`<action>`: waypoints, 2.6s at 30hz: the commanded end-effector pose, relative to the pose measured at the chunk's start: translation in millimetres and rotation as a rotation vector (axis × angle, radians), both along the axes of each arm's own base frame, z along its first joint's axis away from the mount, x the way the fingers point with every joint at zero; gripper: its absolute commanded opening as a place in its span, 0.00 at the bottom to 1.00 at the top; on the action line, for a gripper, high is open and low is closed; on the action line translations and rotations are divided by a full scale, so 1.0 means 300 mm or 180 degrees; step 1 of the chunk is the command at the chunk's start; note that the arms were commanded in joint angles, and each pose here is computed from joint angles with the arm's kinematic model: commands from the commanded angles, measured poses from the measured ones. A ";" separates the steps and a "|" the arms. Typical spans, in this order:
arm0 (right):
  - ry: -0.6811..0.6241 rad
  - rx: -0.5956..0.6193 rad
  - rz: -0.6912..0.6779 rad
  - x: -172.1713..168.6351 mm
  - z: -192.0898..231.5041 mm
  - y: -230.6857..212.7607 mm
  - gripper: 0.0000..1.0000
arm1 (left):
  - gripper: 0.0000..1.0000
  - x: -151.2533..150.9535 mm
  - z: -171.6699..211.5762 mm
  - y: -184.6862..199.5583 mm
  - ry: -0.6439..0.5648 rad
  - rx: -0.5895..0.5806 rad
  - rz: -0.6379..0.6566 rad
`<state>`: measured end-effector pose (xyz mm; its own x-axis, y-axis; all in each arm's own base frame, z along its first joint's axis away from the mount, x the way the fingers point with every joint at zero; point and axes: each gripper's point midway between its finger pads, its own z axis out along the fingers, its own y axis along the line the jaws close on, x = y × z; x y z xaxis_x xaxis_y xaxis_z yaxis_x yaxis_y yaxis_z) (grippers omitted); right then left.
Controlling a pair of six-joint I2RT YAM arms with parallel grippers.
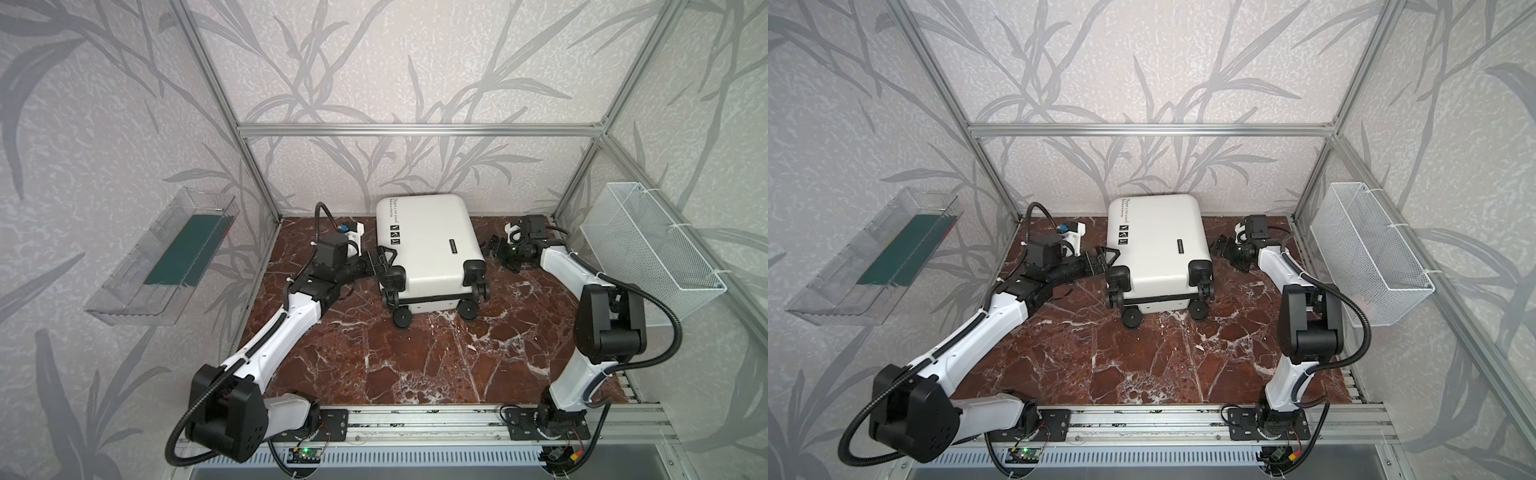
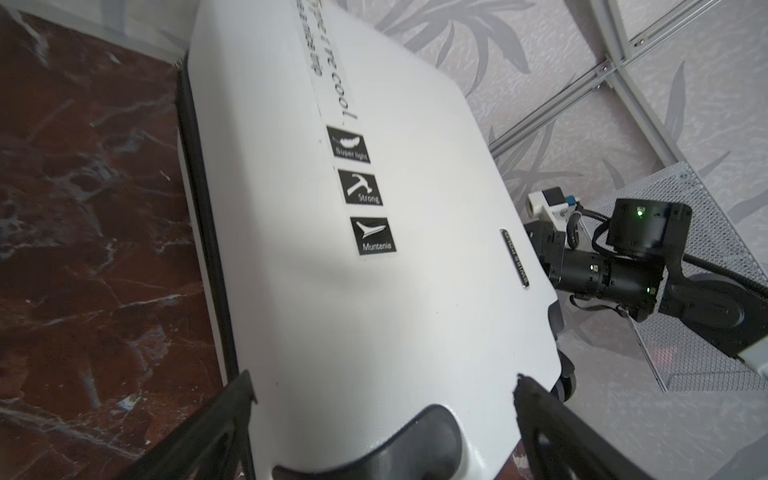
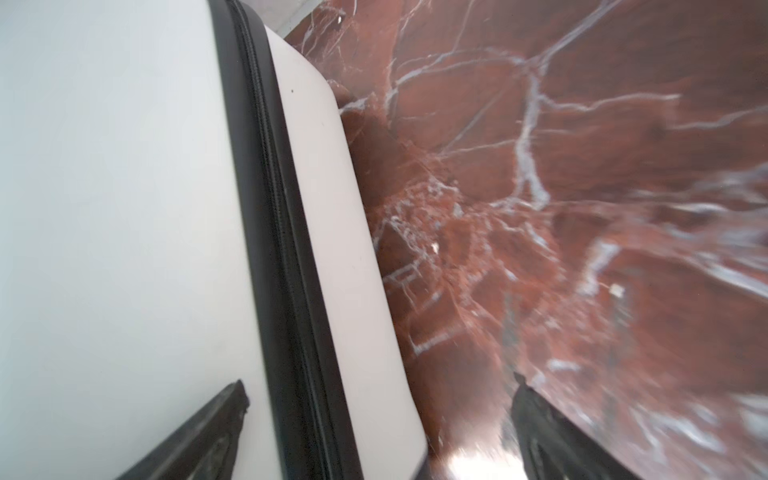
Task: Pack the luggage
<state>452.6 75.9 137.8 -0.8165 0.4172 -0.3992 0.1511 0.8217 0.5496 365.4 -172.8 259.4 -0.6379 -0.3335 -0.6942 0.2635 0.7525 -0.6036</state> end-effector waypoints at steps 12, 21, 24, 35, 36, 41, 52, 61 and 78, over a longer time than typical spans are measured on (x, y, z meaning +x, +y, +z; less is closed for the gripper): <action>-0.0749 0.0255 -0.0134 -0.302 0.229 -0.041 0.99 | 0.99 -0.155 -0.062 0.178 -0.0050 0.0065 0.0566; -0.1042 -0.0175 0.0534 -0.613 0.271 0.134 0.85 | 0.99 -0.200 -0.179 0.238 0.0135 -0.0020 0.0840; -0.1045 -0.0476 0.0554 -0.666 0.250 0.138 0.84 | 0.99 -0.203 -0.210 0.237 0.0212 -0.0030 0.0825; -0.0944 -0.0992 0.0988 -0.669 0.209 0.212 0.86 | 0.99 -0.193 -0.253 0.253 0.0271 0.0115 0.0846; -0.0941 -0.1021 0.1011 -0.663 0.207 0.218 0.86 | 0.99 -0.192 -0.257 0.249 0.0293 0.0101 0.0826; -0.0965 -0.1120 0.1034 -0.618 0.194 0.238 0.86 | 0.99 -0.186 -0.272 0.230 0.0351 0.0033 0.0759; -0.0994 -0.1227 0.1122 -0.545 0.188 0.276 0.71 | 0.99 -0.160 -0.307 0.205 0.0462 -0.0082 0.0712; -0.0906 -0.1264 0.1166 -0.547 0.146 0.277 0.62 | 0.99 -0.162 -0.351 0.198 0.0506 -0.0163 0.0709; -0.1101 -0.1268 0.1119 -0.545 0.229 0.268 0.25 | 0.99 -0.183 -0.488 0.209 0.0480 -0.0119 0.0847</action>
